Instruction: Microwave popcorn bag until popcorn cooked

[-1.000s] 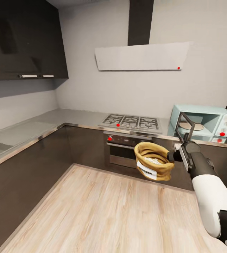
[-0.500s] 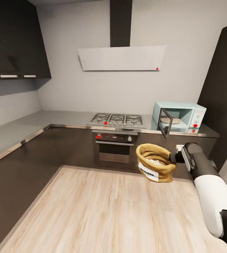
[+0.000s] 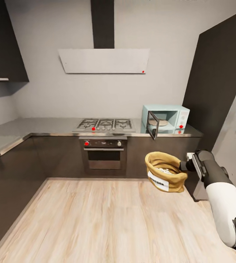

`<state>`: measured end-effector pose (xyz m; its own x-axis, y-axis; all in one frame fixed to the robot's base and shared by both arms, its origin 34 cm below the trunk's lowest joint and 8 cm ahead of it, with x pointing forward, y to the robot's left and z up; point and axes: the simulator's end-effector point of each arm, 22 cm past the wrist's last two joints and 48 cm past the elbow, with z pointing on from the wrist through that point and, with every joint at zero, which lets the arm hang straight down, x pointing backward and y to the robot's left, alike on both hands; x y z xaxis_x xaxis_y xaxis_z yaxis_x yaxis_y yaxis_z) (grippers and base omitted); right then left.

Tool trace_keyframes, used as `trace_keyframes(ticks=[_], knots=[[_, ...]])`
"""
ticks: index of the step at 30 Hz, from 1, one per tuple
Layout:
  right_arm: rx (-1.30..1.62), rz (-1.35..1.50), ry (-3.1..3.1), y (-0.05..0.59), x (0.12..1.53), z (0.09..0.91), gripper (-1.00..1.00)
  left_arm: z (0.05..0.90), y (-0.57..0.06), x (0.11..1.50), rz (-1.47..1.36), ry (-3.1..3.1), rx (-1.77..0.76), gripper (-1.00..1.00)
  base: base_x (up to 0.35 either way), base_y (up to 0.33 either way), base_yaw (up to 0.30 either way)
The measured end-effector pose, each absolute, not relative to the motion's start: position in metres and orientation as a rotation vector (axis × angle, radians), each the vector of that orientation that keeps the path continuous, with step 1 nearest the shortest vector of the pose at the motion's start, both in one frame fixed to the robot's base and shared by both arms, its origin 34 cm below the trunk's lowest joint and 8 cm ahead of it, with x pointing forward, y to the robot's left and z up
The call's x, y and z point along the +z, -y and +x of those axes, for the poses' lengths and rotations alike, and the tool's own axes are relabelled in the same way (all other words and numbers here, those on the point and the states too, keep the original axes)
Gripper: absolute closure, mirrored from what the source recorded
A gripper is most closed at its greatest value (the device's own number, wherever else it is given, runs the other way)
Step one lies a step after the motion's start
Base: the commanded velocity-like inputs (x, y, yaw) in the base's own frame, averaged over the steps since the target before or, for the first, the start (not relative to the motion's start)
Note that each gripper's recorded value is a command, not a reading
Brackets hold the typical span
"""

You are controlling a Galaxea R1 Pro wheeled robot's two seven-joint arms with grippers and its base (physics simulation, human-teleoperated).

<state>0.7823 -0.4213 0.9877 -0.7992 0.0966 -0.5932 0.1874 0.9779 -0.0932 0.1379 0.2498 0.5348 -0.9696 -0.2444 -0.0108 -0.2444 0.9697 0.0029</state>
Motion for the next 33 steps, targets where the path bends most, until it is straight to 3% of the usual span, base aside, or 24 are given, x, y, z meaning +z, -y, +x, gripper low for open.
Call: trace_keyframes(ticks=[33], knots=[[-0.193,0.201,-2.508,0.4226,0.9848,0.7809,1.0,0.1379,-0.2495,0.5348,-0.366,-3.11,0.005,-1.0,0.0,0.0,-0.29]])
